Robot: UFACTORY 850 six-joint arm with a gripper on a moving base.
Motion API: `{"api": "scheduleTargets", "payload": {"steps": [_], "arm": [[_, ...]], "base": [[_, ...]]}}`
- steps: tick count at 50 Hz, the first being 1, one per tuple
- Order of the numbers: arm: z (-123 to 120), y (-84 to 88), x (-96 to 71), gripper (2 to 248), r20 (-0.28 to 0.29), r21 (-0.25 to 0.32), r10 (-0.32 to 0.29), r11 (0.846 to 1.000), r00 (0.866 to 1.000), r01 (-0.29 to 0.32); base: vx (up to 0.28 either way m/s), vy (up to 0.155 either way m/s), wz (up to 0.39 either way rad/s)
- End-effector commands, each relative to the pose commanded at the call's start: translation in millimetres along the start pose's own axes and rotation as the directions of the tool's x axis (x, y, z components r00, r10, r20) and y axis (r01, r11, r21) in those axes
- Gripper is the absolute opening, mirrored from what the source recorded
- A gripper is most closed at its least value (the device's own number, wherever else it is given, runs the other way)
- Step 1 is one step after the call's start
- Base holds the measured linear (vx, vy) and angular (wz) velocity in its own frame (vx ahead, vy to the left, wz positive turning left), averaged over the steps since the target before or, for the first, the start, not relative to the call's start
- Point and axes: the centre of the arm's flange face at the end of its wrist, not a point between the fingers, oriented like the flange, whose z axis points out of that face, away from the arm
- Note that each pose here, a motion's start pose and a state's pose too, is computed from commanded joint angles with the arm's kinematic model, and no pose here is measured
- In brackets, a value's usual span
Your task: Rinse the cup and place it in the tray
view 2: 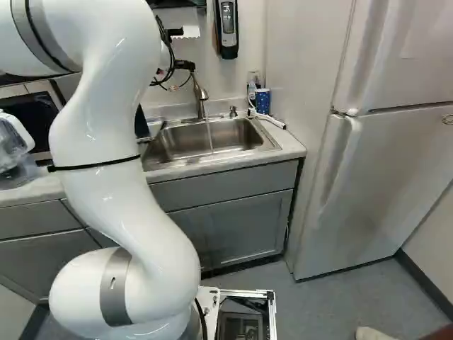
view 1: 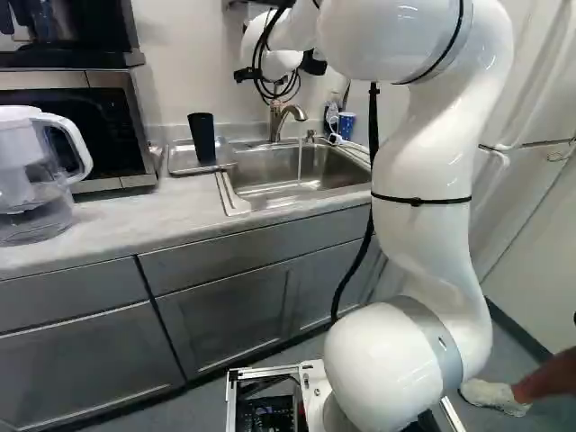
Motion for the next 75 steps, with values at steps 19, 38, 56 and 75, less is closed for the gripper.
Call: {"api": "scheduleTargets", "payload": {"steps": [19,38,56,75], "arm": [[-18.2,-6.3,-6.9,247,0.050,0.015,-0.003,1.000,0.999,0.003],[-41.5,-8.6,-15.1,247,0.100,0.025,-0.006,1.000,0.995,0.003],[-50.0,-4.6,-17.6,247,0.112,0.020,-0.004,1.000,0.994,0.002],[-72.4,-3.1,-22.5,247,0.118,0.019,-0.004,1.000,0.993,0.001]], "base": [[0.000,0.000,0.000],[0.000,0.000,0.000],[0.000,0.000,0.000],[0.000,0.000,0.000]]}}
